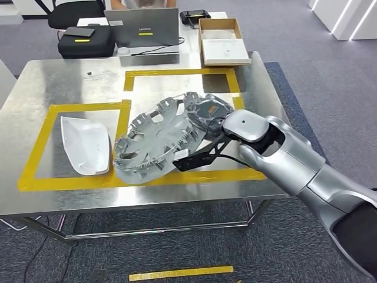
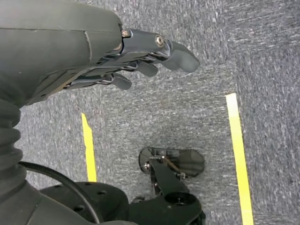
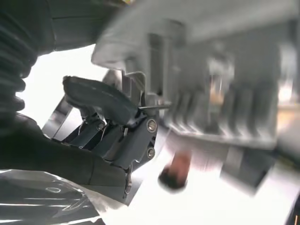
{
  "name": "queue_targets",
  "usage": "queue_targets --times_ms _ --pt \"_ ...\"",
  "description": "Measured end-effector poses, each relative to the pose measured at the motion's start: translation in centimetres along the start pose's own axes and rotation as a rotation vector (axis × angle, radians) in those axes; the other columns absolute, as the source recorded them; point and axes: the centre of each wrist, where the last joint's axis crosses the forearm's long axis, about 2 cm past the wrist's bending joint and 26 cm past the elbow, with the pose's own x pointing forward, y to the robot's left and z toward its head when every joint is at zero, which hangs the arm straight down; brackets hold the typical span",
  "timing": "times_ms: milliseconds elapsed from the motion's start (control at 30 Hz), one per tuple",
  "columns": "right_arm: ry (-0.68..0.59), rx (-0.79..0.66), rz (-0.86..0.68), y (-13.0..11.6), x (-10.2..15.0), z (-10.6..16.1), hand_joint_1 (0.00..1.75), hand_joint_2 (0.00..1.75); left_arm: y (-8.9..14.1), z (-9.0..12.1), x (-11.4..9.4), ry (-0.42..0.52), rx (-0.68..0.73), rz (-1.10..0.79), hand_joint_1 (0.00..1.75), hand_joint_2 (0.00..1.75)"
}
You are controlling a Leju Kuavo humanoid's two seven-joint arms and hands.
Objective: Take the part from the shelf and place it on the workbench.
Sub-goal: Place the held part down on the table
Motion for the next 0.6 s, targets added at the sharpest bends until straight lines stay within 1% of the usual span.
queue_targets --times_ms 100,167,267,367,433,567,600 --pt "-0.033 0.128 -0.056 -0.2 -0.5 -0.2 1.75 1.75 -0.1 0.1 -0.1 0.004 0.005 0.013 0.00 1.75" --pt "-0.054 0.199 -0.087 -1.2 -1.0 -0.4 1.75 1.75 -0.1 0.1 -0.1 0.004 0.010 0.022 0.00 1.75" --pt "-0.087 0.290 -0.135 -2.5 -1.0 -0.6 1.75 1.75 0.0 0.1 -0.1 -0.001 0.013 0.032 0.00 1.75" --pt "-0.097 0.309 -0.139 -3.4 -1.0 -0.7 1.75 1.75 0.0 0.1 -0.2 -0.011 0.009 0.044 0.00 1.75" --pt "-0.096 0.290 -0.121 -3.4 -0.7 -0.9 1.75 1.75 0.0 0.1 -0.3 -0.014 0.002 0.054 0.00 1.75" --pt "-0.106 0.266 -0.104 -2.2 0.1 -1.1 0.00 0.00 0.0 0.2 -0.4 -0.015 -0.005 0.064 0.00 1.75" --pt "-0.108 0.263 -0.103 -2.1 0.2 -1.1 0.00 0.00 0.0 0.2 -0.4 -0.016 -0.005 0.065 0.00 1.75"
